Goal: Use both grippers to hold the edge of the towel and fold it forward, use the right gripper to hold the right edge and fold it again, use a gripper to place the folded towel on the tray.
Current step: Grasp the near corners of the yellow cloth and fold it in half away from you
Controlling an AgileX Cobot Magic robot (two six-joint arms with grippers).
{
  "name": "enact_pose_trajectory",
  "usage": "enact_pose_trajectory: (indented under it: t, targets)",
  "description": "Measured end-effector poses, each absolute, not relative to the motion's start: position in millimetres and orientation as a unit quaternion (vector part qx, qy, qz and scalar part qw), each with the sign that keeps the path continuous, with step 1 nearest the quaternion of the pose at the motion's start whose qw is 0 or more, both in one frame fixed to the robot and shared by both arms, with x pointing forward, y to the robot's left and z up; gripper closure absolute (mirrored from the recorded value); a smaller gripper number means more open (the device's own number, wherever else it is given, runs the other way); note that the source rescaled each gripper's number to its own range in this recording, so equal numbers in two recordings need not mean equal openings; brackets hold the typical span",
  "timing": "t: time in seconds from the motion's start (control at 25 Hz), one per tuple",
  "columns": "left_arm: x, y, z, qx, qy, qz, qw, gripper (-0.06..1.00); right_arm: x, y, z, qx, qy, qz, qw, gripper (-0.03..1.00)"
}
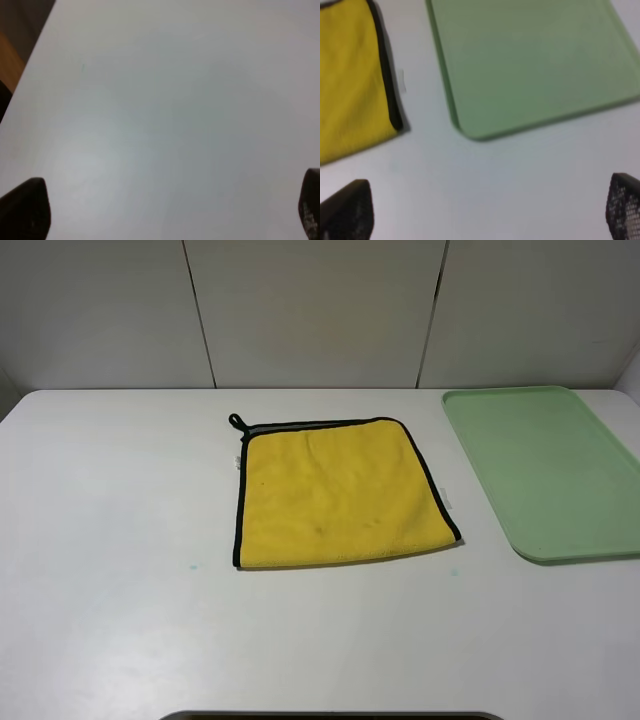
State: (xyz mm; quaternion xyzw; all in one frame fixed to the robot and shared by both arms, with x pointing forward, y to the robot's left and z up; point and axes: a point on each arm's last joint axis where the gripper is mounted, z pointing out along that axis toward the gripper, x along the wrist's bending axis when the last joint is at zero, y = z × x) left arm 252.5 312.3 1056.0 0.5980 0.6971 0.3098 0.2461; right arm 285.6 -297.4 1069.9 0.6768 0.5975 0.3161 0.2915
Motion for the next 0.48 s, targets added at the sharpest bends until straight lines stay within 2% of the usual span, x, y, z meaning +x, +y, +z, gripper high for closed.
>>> enact_pose_trajectory:
  t: [0.28, 0.48]
  targets:
    - [310.6, 312.6, 1073.9, 0.672, 0.668, 0.266, 0.177, -0.05, 303.6, -298.2, 1094.2, 0.657, 0.601, 0.333, 0.310, -0.03]
    - [354.6, 300.4, 1088.7, 0.728, 0.609, 0.257, 0.181, -0.05, 320.2, -297.4, 1096.2, 0.648, 0.622, 0.327, 0.295, -0.03]
